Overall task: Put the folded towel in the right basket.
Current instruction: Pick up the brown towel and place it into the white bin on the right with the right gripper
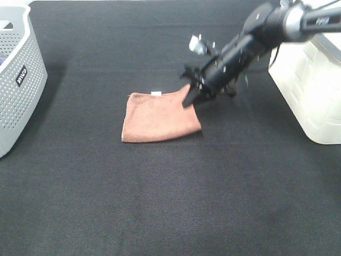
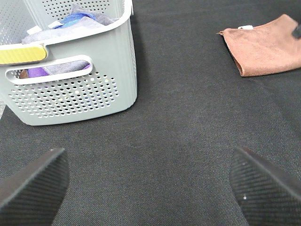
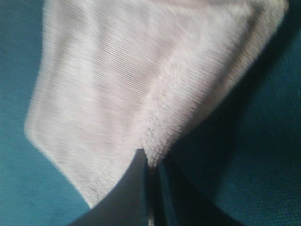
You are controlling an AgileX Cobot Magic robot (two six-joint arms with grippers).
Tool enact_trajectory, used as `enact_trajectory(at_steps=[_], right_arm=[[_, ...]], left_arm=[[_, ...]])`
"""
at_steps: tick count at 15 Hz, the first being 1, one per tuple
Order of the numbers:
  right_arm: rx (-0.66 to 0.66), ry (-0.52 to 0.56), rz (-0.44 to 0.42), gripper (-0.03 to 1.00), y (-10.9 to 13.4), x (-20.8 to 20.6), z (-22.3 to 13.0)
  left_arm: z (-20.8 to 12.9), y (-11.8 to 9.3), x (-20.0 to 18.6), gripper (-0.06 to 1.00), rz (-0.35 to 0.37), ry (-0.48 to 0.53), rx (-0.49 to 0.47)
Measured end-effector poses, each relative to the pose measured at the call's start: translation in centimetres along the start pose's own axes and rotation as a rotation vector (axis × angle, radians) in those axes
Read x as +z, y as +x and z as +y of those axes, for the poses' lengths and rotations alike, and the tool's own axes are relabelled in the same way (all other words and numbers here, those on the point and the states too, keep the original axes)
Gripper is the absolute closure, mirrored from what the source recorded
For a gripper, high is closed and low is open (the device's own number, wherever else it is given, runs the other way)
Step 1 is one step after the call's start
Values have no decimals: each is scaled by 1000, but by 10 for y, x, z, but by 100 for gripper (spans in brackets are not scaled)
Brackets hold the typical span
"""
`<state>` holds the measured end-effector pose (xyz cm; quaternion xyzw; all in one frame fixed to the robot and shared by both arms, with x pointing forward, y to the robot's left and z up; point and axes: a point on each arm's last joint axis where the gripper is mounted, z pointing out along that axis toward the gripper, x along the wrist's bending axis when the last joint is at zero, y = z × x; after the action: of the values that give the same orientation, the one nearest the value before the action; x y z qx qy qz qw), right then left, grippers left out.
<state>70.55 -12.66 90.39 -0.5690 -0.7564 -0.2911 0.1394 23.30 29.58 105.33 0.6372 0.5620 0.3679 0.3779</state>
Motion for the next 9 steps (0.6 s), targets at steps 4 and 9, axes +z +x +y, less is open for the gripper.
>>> enact_trajectory(at_steps=[4,9], right_arm=[[-139,-118,16,97,49,-69,30],[-225,-177,-81,97,91,-145,41]], left_arm=[[0,0,0,6,0,0,0],[0,0,0,6,0,0,0]])
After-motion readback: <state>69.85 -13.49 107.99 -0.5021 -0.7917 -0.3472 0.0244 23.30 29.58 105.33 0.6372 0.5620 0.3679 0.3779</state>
